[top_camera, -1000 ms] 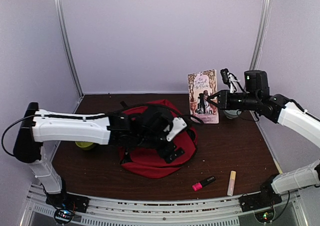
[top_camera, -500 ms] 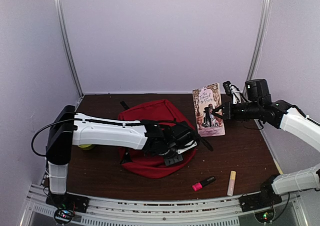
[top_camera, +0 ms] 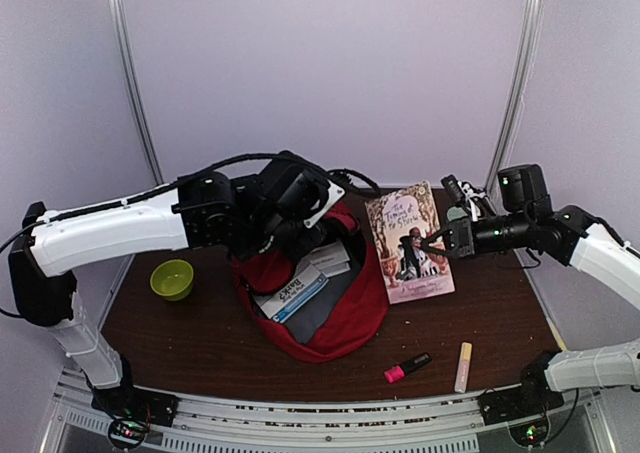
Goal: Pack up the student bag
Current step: Grab the upper front pocket of the student bag, then place the book in the largest pocket of the bag.
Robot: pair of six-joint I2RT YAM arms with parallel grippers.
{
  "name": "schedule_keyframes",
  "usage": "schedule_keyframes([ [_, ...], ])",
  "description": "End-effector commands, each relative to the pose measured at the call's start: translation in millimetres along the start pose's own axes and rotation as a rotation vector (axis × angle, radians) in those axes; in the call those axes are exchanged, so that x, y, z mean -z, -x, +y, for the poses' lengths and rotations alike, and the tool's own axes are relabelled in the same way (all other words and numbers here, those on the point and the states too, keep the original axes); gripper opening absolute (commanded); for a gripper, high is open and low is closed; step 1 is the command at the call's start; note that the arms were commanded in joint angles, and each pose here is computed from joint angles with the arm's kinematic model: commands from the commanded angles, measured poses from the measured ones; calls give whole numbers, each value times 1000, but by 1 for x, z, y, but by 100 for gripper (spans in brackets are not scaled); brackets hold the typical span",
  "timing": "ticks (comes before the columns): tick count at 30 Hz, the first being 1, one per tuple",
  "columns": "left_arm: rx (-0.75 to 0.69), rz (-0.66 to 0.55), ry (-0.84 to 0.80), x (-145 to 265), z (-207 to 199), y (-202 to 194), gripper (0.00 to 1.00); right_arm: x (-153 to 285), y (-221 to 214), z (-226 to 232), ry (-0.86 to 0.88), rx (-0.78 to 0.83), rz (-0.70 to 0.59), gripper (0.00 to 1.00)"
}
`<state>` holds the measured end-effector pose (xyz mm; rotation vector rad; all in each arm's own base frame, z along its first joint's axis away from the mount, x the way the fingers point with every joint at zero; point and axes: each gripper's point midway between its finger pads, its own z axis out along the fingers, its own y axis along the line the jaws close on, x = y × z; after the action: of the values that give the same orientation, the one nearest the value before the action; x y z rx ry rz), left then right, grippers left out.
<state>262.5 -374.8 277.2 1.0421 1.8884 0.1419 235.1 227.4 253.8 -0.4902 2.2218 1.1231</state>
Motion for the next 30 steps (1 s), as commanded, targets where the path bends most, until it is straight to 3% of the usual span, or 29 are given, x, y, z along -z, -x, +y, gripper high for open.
schedule_keyframes([
  [1, 40, -50, 50, 4, 14, 15, 0, -1, -64, 40, 228, -55, 212, 0],
  [6, 61, -73, 38, 7, 17, 24, 0, -9, -104, 58, 316, -71, 348, 0],
  [10, 87, -102, 9, 13, 17, 34, 0, -52, -107, 65, 365, -174, 336, 0],
  [12, 107, -125, -22, 16, 15, 40, 0, -76, -88, 74, 391, -198, 293, 0],
  [21, 151, -156, -72, 26, 13, 41, 0, -184, -2, 39, 169, -234, 149, 0],
  [22, 155, -161, -75, 26, 13, 41, 0, -194, 4, 37, 165, -241, 145, 4],
  [24, 163, -172, -84, 28, 12, 41, 0, -213, 15, 29, 135, -247, 128, 30],
  [25, 167, -175, -84, 28, 12, 40, 0, -221, 19, 22, 107, -250, 124, 37],
  [30, 165, -161, -84, 24, 10, 34, 0, -224, 24, -13, -31, -235, 81, 46],
])
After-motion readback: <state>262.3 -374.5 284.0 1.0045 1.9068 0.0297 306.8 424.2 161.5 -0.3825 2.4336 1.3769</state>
